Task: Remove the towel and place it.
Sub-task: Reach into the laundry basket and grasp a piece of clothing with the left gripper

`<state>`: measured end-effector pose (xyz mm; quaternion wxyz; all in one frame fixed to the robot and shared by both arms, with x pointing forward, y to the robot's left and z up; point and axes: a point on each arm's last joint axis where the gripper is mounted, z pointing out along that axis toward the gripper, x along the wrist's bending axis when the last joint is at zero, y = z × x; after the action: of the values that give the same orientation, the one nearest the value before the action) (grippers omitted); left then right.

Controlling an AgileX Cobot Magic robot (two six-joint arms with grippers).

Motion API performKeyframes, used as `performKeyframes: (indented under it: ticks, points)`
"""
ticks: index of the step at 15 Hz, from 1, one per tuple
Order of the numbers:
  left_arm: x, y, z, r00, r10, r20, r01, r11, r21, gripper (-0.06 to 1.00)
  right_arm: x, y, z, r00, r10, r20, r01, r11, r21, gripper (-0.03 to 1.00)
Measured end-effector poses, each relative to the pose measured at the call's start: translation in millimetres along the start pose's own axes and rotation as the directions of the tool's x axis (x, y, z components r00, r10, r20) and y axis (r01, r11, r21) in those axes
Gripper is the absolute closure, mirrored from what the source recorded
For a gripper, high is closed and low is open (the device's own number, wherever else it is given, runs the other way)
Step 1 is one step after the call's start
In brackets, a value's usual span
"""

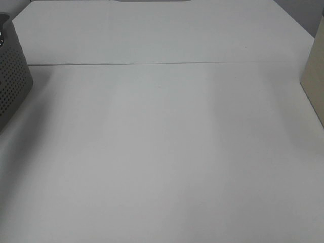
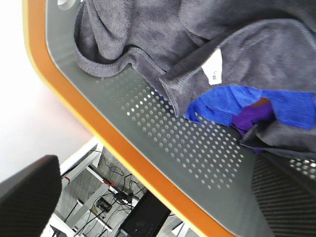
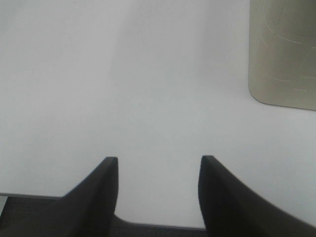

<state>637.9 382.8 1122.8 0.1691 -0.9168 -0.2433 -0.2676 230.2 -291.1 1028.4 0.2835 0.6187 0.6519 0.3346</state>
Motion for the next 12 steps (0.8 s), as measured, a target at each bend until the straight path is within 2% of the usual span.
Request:
performKeyframes:
  ticks: [3,5,12]
  points:
    - [2.5,-11.8,52.7,0.996,0.069,0.059,-0.072,0.996,0.043,-0.05,0.0,0.0,0.0,1.000,0.000,0.000,0.000,1.000,0.000,0.47]
    - [5.7,-22.0,77.4,0.995,0.082,0.049,-0.085,0.995,0.048,-0.05,0.1,0.0,0.0,1.000,0.000,-0.001,0.000,1.000,0.000,0.47]
    - [-10.7,-1.4,151.2,0.972,0.210,0.110,-0.212,0.977,0.006,-0.05,0.1,0.0,0.0,1.000,0.000,-0.001,0.000,1.000,0.000,0.47]
